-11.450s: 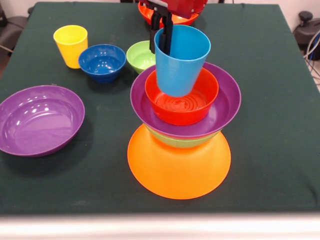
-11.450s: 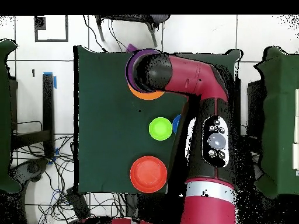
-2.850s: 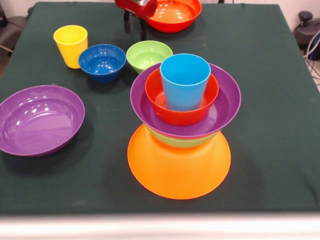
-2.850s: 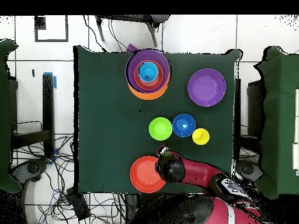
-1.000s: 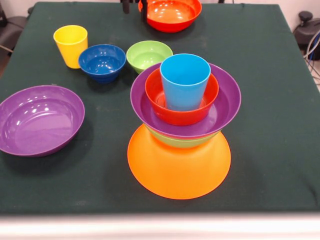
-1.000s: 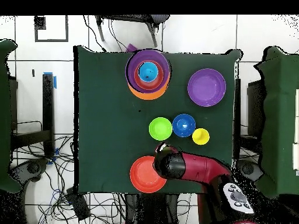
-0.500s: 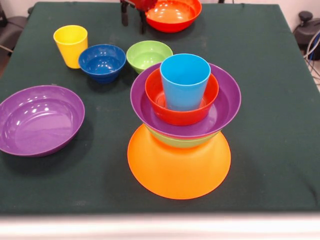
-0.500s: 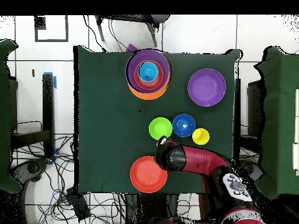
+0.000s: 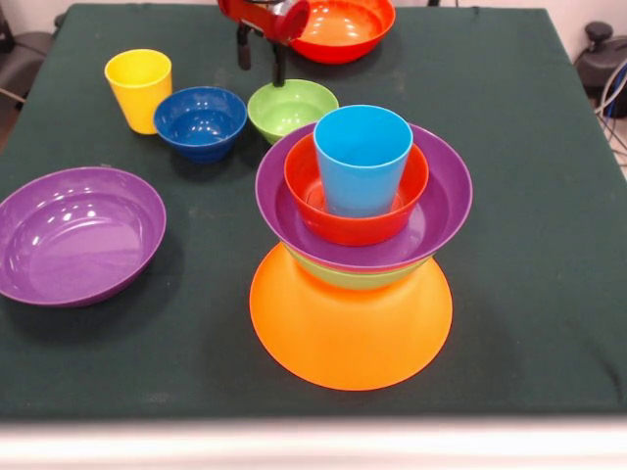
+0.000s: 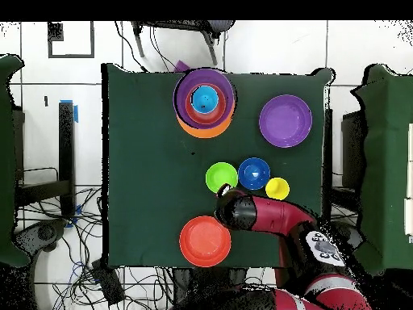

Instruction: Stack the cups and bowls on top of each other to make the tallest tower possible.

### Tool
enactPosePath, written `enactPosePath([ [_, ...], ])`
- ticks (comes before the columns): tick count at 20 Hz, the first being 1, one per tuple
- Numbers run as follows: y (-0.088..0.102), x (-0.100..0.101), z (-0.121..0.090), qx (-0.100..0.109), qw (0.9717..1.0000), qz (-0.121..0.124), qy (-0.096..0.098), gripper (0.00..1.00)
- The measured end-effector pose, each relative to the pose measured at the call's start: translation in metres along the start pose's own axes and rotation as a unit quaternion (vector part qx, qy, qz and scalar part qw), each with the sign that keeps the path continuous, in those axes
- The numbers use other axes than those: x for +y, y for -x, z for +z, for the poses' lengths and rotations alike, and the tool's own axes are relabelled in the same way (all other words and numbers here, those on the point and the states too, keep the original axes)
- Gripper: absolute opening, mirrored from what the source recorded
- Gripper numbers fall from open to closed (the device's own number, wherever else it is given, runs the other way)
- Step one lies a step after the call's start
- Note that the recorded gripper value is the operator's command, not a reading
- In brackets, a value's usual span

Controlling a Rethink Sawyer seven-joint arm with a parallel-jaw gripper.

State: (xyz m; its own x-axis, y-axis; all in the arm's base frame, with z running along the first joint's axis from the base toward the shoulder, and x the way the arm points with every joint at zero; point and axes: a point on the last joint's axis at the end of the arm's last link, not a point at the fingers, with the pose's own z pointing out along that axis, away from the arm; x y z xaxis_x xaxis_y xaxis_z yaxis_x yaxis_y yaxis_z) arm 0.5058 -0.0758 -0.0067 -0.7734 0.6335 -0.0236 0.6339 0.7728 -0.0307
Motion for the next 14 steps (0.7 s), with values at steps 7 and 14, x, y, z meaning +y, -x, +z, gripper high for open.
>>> enactPosePath([
  [7, -0.0028, 0.001, 0.0035, 0.004, 1.0, 0.0, 0.0, 1.0],
  [14, -0.0029, 0.0034, 0.0041, 0.005, 1.0, -0.001, 0.003, 1.0],
])
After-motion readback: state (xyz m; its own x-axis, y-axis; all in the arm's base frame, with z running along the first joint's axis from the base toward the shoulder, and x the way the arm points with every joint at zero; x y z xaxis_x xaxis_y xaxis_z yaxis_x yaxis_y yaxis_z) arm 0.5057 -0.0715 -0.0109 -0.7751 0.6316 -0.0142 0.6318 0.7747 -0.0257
